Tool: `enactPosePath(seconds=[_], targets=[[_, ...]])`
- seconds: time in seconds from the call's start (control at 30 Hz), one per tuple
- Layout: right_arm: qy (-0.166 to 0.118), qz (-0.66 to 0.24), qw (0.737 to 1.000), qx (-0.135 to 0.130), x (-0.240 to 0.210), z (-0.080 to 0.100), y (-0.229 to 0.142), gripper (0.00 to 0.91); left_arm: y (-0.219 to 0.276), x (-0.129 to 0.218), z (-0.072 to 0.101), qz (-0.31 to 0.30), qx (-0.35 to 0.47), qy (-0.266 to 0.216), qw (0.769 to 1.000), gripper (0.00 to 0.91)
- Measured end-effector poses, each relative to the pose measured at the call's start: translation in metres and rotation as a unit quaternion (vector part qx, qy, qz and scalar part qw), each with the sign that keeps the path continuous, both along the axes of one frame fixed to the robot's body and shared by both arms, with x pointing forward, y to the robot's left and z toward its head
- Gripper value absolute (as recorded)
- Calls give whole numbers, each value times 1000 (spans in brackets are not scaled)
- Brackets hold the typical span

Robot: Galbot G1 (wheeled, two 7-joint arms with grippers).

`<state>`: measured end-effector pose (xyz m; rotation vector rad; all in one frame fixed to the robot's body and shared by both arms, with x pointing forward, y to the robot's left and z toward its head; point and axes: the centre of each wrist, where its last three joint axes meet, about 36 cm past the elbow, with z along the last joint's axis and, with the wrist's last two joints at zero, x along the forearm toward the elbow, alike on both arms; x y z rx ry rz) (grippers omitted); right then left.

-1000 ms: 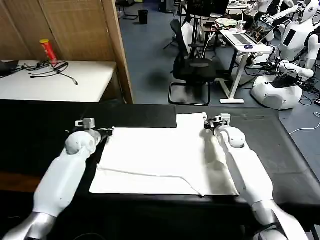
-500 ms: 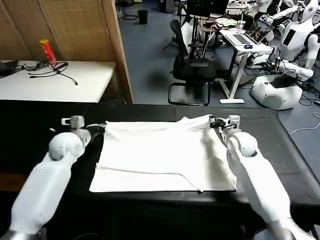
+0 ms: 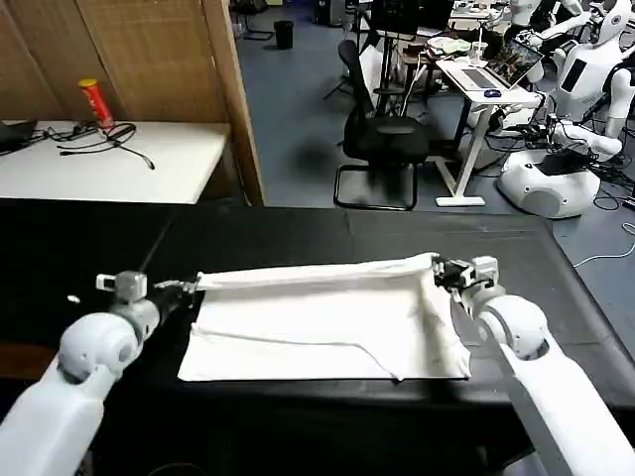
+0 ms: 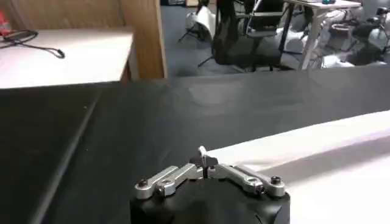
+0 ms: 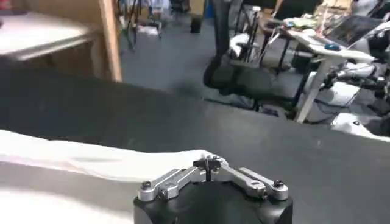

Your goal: Fold and organize the clothes.

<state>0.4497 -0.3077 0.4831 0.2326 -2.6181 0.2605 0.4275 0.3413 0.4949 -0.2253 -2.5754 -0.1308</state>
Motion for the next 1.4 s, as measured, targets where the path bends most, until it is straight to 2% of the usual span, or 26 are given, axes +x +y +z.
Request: enactPosePath(seconds=[0.13, 0.4, 0.77, 0.8, 0.83, 0.87, 1.03, 1.17, 1.27, 1.4], targets=[[14, 3, 1000, -7, -17, -1, -3, 0, -5, -13, 2, -8, 15, -2, 1000, 10], [36, 12, 999, -4, -32, -11, -2, 0, -9, -39, 2, -11, 37, -3, 999, 20], [49, 12, 999, -3, -37, -19, -3, 0, -15, -71, -13, -10, 58, 18, 998, 20], [50, 13, 999, -1, -37, -19, -2, 68, -15, -73, -15, -10, 60, 20, 998, 88], [50, 15, 999, 2, -38, -18, -2, 878, -16, -74, -17, -10, 62, 23, 998, 234], [49, 15, 999, 3, -39, -18, -2, 878, -15, -75, -19, -10, 62, 25, 998, 878], [42, 15, 999, 7, -45, -10, -3, 878, -18, -81, -24, -6, 74, 27, 997, 878], [26, 11, 1000, 2, -51, 2, -5, 878, -20, -87, -19, 0, 88, 17, 996, 878], [11, 2, 1000, 12, -50, 13, -7, 878, -23, -94, -14, -3, 97, 9, 995, 878], [4, -14, 1000, 21, -42, 12, -6, 878, -25, -92, -11, 15, 79, 2, 997, 878]])
